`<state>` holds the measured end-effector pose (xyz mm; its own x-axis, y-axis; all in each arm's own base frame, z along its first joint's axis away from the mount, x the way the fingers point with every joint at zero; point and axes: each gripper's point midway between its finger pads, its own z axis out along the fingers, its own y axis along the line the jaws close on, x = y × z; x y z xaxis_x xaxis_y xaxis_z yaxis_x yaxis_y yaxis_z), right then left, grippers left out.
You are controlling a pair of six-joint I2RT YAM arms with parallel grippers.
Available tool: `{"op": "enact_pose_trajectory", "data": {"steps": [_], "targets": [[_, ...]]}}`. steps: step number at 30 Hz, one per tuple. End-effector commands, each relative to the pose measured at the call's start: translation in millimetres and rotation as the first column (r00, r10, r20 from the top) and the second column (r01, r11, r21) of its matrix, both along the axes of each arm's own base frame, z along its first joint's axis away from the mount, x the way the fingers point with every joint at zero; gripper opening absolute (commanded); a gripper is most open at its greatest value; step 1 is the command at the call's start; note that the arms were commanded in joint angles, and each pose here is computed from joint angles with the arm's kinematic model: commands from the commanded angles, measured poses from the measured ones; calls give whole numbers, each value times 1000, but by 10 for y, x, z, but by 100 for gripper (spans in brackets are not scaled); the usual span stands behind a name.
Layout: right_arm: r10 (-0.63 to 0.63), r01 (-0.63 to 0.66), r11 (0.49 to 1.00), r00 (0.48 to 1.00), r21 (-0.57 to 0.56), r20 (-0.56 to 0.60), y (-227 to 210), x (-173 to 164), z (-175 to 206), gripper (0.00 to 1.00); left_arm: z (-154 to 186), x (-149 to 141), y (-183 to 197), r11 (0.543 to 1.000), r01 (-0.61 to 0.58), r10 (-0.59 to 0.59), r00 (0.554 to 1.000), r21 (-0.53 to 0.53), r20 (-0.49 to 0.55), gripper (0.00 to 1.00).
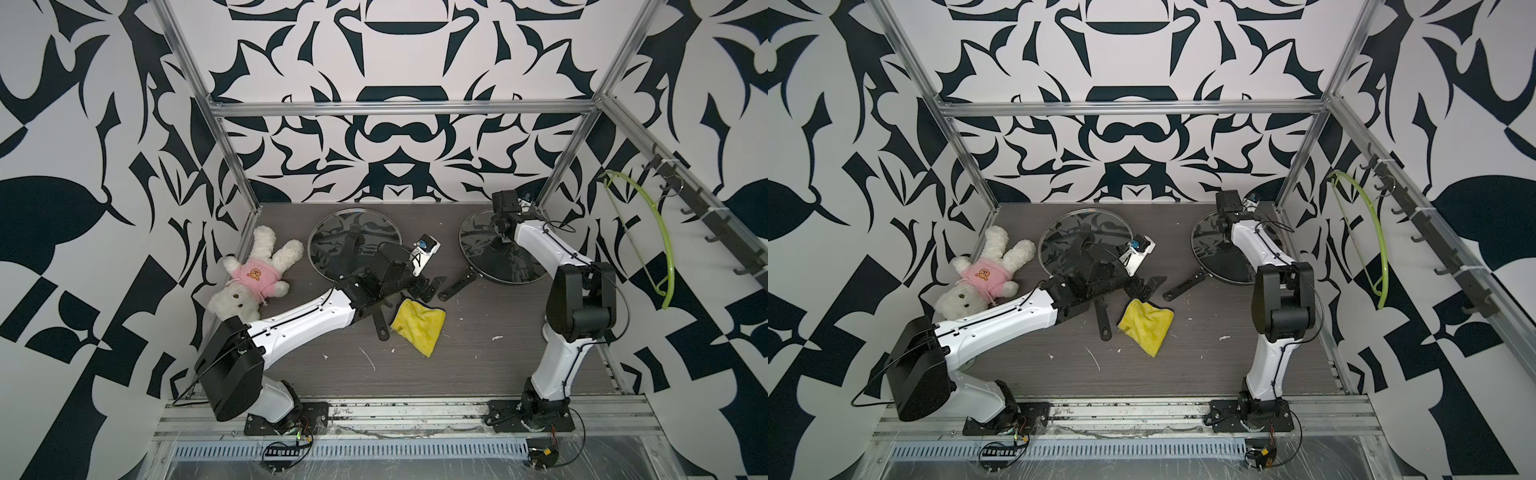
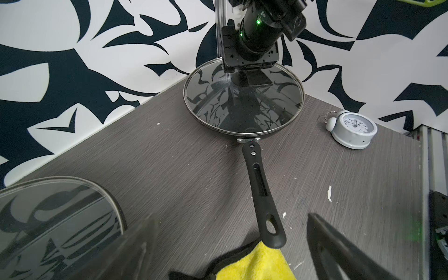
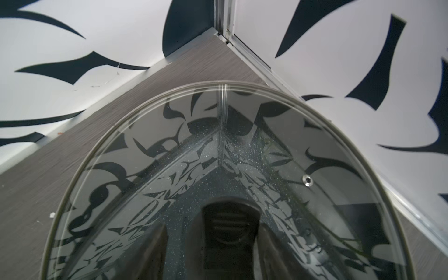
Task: Wipe the pot lid with a cloth
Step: Adjust the cooking pot at the center of the board.
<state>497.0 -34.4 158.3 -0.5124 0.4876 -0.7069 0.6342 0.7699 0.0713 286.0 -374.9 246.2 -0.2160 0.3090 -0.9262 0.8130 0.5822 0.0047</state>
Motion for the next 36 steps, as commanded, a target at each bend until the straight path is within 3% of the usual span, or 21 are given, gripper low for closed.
{"op": "enact_pose_trajectory", "data": {"steps": [1, 8, 18, 20, 23, 25, 31, 36], "targets": [[-12, 13, 999, 1000, 50, -13, 9, -49, 99, 60, -53, 14, 24, 1000, -10, 10, 1000, 25, 13, 99], [82, -69, 988, 992, 137, -92, 112, -145, 144, 63, -70, 50, 79, 998, -32, 29, 999, 57, 43, 99], [159, -125, 976, 968, 177, -196, 213, -258, 155, 38, -107, 58, 113, 996, -41, 37, 998, 74, 60, 99], [155, -121, 979, 963, 161, -218, 186, -299, 160, 43, -127, 60, 133, 996, -46, 40, 997, 81, 65, 99], [138, -109, 985, 963, 135, -229, 128, -324, 163, 64, -139, 63, 149, 995, -50, 43, 996, 90, 74, 99], [124, -92, 986, 964, 142, -236, 109, -300, 117, 70, -156, 71, 159, 994, -53, 45, 996, 99, 80, 99], [109, -45, 975, 951, 217, -291, 163, -179, -29, 70, -169, 93, 186, 992, -69, 59, 994, 108, 90, 99], [100, -6, 952, 950, 305, -295, 162, -83, -19, 60, -191, 88, 180, 993, -66, 57, 994, 102, 89, 99]]}}
